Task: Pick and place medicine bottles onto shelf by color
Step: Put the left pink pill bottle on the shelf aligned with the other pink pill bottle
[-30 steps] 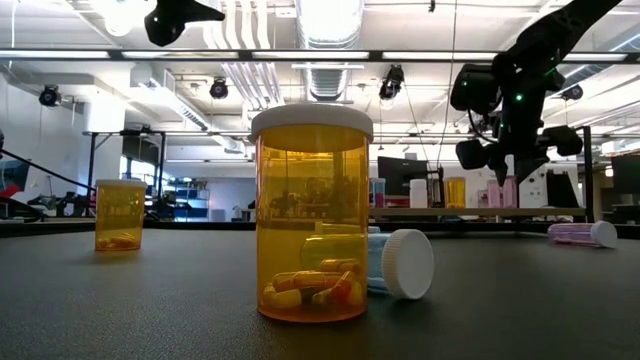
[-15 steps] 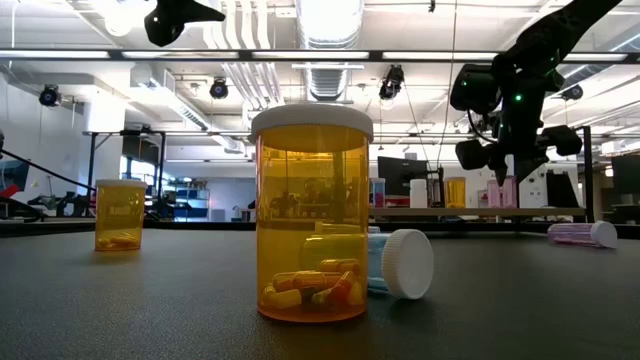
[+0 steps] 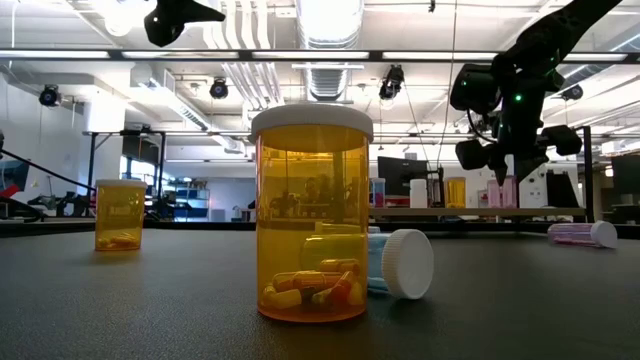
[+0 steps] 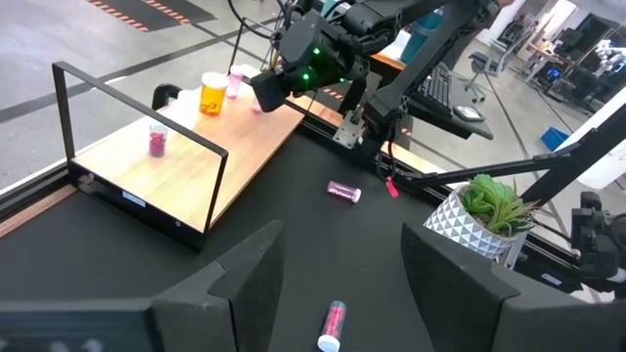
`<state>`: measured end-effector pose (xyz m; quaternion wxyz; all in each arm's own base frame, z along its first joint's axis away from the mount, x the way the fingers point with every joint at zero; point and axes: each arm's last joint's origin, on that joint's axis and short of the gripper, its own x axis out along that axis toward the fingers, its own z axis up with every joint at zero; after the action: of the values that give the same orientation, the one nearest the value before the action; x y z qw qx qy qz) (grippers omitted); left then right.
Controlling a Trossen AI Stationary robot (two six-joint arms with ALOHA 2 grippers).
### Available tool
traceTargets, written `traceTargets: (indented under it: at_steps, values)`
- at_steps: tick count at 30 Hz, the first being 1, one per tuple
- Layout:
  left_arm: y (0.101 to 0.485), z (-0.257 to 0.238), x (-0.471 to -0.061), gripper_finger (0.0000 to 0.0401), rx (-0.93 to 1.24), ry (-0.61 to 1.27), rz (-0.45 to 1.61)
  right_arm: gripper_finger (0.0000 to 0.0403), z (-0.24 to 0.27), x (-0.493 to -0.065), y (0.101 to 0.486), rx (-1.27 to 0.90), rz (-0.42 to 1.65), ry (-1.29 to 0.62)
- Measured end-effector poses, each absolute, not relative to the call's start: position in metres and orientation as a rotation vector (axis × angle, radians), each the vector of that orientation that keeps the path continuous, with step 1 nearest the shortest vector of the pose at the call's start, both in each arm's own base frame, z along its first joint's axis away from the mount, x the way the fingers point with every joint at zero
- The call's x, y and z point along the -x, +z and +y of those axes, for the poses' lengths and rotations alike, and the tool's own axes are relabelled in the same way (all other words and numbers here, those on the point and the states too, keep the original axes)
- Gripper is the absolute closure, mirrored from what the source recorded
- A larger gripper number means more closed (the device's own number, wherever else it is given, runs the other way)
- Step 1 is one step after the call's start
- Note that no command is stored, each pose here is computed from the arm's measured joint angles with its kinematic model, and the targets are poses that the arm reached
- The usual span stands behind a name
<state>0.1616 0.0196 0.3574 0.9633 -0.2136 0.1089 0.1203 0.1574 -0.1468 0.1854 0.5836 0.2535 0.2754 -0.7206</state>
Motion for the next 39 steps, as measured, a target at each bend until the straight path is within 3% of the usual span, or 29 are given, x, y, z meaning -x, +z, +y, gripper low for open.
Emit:
traceTargets:
  at_steps: [18, 30, 39]
  values:
    - [0.3573, 0.0195, -0.1612, 0.0212, 0.432, 0.243, 0.223, 0.0291, -0.1468, -0.1576, 0.1854, -0.593, 0.643, -1.68]
    - [0.3575, 0.0195, -0.1609, 0.0211, 0.432, 0.243, 0.221, 0.0227, -0.1491, -0.1602, 0.1872, -0.583, 0.607, -1.671]
    - [0.3576, 0.0195, -0.1609, 0.0211, 0.436, 0.243, 0.22, 0.022, -0.149, -0.1604, 0.187, -0.585, 0.611, -1.665]
